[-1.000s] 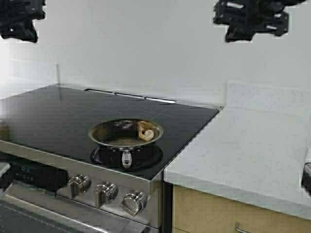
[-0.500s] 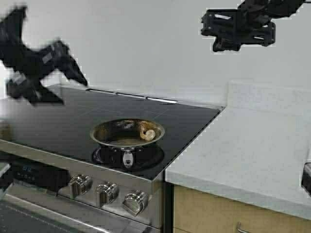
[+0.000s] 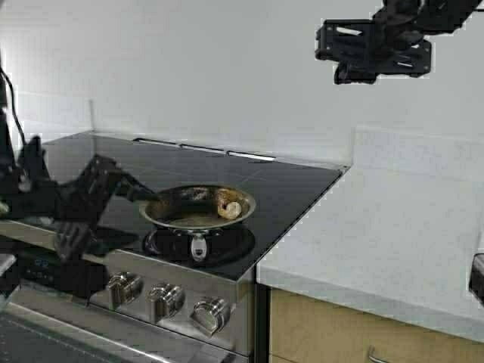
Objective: Add oil to the pan and cook the shrimp and serve it
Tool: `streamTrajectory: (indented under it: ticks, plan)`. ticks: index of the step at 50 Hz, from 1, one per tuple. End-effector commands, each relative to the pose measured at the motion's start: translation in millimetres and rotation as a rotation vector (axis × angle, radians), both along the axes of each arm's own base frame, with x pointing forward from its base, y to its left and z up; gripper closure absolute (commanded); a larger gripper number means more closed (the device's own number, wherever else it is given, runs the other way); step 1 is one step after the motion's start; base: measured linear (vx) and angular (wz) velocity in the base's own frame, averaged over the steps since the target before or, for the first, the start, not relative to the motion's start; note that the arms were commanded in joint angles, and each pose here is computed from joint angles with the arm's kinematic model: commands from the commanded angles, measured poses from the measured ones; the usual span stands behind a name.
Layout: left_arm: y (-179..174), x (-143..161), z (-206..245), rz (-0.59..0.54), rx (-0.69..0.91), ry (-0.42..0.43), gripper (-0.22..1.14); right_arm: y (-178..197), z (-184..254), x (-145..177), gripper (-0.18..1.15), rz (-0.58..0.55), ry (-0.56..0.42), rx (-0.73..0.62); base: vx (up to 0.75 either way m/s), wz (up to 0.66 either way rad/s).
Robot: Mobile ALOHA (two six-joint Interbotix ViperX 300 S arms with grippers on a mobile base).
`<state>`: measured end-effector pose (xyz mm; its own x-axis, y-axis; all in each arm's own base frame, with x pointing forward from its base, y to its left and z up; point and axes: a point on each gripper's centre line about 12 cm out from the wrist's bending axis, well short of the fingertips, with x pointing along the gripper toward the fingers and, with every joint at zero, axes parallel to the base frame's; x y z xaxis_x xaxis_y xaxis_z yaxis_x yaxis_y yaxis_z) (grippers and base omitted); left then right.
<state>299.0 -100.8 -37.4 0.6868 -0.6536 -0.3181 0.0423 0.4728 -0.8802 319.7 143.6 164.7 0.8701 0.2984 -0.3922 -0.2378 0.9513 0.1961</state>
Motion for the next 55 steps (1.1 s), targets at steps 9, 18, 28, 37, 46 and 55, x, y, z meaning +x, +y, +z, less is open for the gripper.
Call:
streamTrajectory:
  ticks: [9,18,28,37,46,55]
  plan:
    - [-30,19,-21,-0.057,-0.122,0.013,-0.1,1,7,2,0.91,-0.011,-0.021,0.032,0.0,0.0]
    - [-55,31,-37,-0.066,-0.179,0.04,-0.1,1,10,2,0.91,-0.012,-0.025,0.039,0.0,0.0]
    - [-82,44,-48,-0.082,-0.256,0.062,-0.1,0,10,0,0.91,-0.011,-0.027,0.037,0.0,0.0]
    - [-99,53,-53,-0.074,-0.307,0.071,-0.1,0,9,-1,0.91,-0.011,-0.024,0.037,0.0,0.0]
    - [-115,63,-54,-0.072,-0.357,0.072,-0.1,-1,12,-2,0.91,-0.011,-0.029,0.04,0.0,0.0]
    - [-120,67,-53,-0.072,-0.386,0.081,-0.1,-1,15,-3,0.91,-0.011,-0.039,0.044,0.0,0.0]
